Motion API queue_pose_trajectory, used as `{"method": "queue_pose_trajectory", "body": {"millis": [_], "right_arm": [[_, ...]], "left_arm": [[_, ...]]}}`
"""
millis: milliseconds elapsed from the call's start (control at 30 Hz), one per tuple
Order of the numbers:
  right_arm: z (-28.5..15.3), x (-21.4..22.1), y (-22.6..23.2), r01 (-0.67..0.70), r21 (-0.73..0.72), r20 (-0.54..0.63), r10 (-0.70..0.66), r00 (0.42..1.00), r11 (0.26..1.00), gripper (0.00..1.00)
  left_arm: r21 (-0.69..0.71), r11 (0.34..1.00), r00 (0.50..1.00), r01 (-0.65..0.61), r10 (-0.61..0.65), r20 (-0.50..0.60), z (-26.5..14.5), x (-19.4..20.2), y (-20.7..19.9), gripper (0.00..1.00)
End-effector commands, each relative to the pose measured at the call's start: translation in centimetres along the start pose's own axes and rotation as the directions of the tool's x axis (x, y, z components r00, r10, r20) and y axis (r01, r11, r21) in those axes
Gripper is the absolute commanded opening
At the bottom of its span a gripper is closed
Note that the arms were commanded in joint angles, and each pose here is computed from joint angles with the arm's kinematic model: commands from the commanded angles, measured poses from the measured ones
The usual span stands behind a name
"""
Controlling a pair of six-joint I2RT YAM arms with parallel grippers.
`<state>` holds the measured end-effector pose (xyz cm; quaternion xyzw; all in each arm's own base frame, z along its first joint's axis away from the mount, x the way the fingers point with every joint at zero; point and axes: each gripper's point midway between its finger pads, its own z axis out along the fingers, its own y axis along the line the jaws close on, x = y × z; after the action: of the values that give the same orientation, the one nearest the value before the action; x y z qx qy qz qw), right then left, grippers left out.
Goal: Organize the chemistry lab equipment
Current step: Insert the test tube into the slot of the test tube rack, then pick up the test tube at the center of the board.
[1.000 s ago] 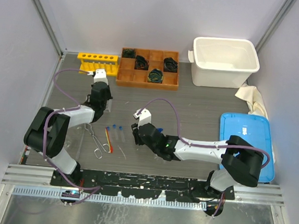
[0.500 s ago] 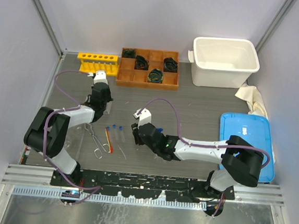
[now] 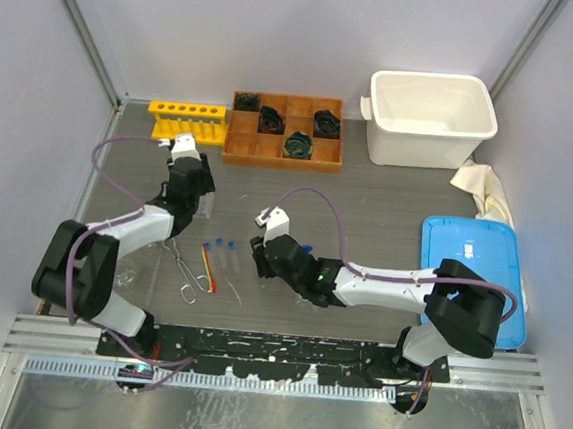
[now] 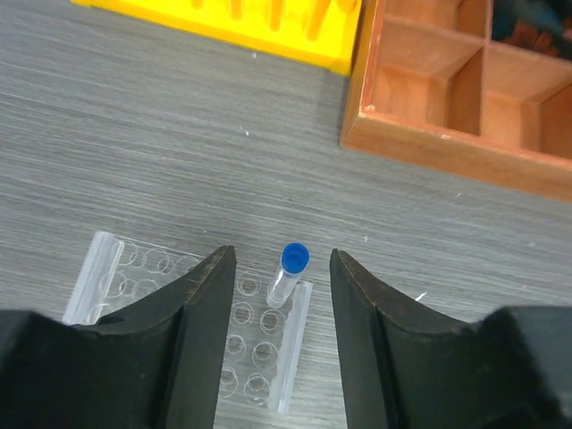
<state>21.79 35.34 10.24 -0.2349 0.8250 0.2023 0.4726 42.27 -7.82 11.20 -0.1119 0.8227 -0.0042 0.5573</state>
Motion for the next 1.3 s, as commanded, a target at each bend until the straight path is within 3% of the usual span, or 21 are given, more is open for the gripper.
{"method": "queue_pose_trajectory", "body": {"millis": [0, 100, 233, 367, 467, 667, 1267], "right_arm": [[0.2, -2.9, 1.9, -0.036, -0.052, 0.034, 0.038, 0.999, 0.998, 0.46], [0.8, -3.1, 2.5, -0.035, -0.046, -0.005, 0.035, 0.999, 0.998, 0.49], [2.4, -2.0, 3.8, -0.010, -0.052, -0.110, 0.004, 0.994, 0.999, 0.49], [3.9, -0.7, 5.3, -0.016, -0.088, -0.181, 0.000, 0.983, 0.996, 0.47], [4.3, -0.3, 5.7, -0.030, -0.089, -0.201, 0.012, 0.979, 0.996, 0.45], [5.2, 1.1, 5.7, -0.021, -0.075, -0.243, 0.002, 0.970, 0.997, 0.44], [7.2, 2.7, 5.0, -0.010, -0.034, -0.272, 0.000, 0.962, 0.999, 0.39]], "left_arm": [[-0.003, 0.992, 0.986, 0.125, -0.124, 0.114, -3.0, -4.6, 0.6, 0.50], [0.026, 0.978, 0.973, 0.207, -0.209, 0.094, -5.5, -5.0, 0.7, 0.51], [0.076, 0.946, 0.949, 0.316, -0.313, -0.043, -8.9, -3.2, 0.2, 0.51], [0.138, 0.921, 0.917, 0.365, -0.329, -0.227, -11.8, 0.5, -0.9, 0.47], [0.140, 0.913, 0.897, 0.383, -0.332, -0.292, -13.4, 2.7, -0.6, 0.46], [0.141, 0.907, 0.885, 0.397, -0.337, -0.322, -14.9, 4.4, 0.1, 0.46], [0.177, 0.907, 0.888, 0.382, -0.307, -0.342, -15.3, 4.1, -0.5, 0.45]]}}
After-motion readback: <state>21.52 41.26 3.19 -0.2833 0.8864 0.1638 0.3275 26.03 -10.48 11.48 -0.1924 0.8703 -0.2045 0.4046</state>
